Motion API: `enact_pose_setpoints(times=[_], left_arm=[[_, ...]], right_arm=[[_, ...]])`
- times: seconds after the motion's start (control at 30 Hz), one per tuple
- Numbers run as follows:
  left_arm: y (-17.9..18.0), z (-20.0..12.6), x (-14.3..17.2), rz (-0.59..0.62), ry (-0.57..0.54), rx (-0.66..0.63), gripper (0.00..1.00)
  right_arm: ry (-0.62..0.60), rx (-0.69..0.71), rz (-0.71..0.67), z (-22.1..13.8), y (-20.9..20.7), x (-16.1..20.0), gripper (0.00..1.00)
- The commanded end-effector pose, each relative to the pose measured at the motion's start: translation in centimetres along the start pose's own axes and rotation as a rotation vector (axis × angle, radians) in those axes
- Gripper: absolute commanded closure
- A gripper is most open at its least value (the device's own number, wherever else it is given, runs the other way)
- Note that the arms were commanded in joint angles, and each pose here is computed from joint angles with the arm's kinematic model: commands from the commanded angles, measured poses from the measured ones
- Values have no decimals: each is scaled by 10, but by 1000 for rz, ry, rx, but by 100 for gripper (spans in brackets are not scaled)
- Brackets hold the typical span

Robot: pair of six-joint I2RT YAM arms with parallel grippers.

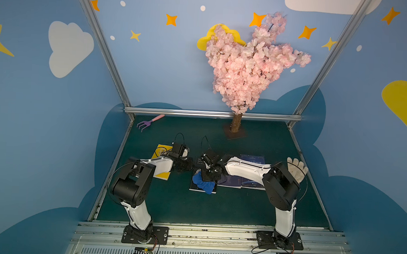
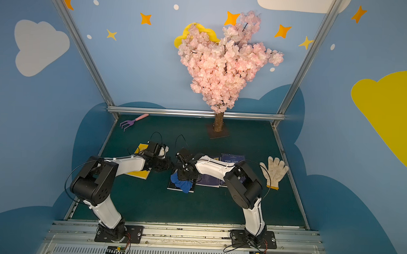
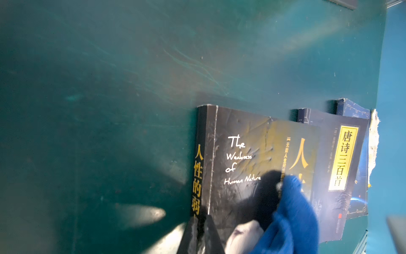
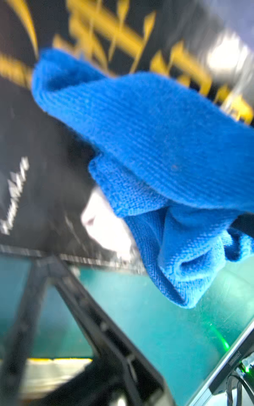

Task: Wipe the cover of the book
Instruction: Wipe the dirt from the cover of the book.

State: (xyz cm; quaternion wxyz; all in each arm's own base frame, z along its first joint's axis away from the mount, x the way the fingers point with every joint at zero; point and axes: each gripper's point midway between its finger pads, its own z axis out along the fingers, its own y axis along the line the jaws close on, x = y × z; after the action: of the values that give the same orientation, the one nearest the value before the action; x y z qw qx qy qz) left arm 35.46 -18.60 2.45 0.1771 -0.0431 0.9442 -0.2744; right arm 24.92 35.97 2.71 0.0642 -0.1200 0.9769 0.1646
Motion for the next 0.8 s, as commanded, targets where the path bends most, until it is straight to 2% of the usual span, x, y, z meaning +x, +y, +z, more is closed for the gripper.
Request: enact_pose_setpoints(times=[0.0, 0.23, 0.33, 0.57, 0.77], left_arm=[[28, 7, 40, -38, 122, -101, 90], [28, 10, 40, -43, 132, -94, 90], [28, 8, 39, -40, 125, -96, 90], [28, 8, 39, -43, 124, -94, 90], [26, 11, 39, -48, 137, -82, 90]], right_arm=[[297, 350, 37, 43, -93, 85, 100], [264, 369, -72, 45, -49, 80, 100], [262, 382, -62, 42, -60, 75, 100], [263, 460, 29, 24, -115, 75, 100], [254, 417, -26, 28, -83, 74, 100]])
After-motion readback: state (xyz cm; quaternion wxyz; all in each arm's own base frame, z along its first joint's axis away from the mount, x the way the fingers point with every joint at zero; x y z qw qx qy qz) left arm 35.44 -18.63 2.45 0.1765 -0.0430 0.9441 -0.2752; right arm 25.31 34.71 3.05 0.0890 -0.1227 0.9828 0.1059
